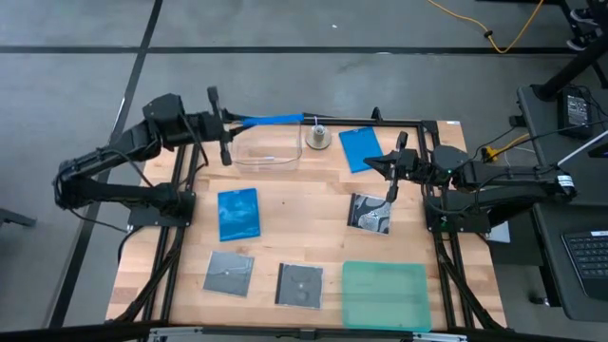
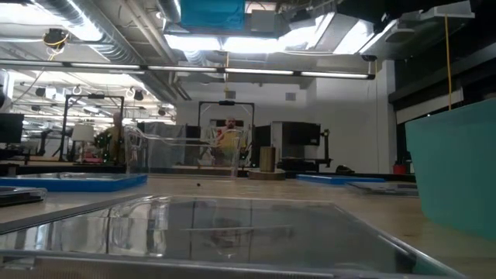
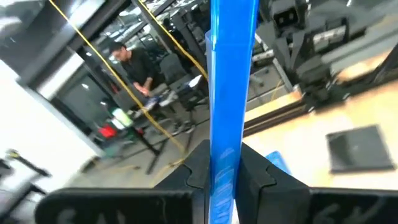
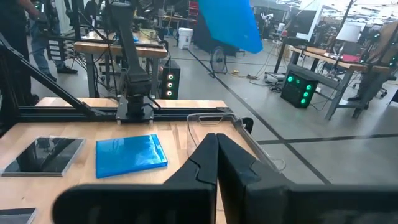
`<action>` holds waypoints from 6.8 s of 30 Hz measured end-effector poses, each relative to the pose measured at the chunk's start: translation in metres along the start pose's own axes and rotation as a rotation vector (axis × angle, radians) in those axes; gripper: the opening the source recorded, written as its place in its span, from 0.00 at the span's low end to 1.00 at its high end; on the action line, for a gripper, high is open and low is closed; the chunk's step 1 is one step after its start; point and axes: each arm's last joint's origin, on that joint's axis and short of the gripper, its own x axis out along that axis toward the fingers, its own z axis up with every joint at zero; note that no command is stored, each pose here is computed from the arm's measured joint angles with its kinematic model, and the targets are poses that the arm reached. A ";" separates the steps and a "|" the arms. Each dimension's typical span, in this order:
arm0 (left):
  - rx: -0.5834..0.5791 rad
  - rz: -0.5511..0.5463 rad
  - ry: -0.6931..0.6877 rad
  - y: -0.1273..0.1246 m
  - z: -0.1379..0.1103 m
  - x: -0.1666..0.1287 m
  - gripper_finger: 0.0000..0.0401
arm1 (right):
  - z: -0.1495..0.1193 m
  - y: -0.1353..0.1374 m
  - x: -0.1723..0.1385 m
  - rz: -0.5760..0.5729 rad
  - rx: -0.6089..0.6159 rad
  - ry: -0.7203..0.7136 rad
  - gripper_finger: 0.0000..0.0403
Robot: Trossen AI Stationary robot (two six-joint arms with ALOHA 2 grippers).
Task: Pick & place jewel cases by type
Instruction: Put the bottom right blue cd case into the green bin
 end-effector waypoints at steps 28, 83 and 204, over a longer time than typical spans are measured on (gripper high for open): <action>0.873 0.115 -0.051 -0.040 0.044 -0.011 0.07 | -0.004 0.000 0.000 0.003 0.070 0.048 0.01; -0.457 -0.109 -0.008 -0.055 0.032 0.006 0.08 | -0.004 0.000 0.000 0.006 0.009 0.046 0.01; -1.174 -0.621 0.453 -0.065 -0.040 0.079 0.08 | 0.068 -0.073 0.175 0.691 0.624 0.581 0.35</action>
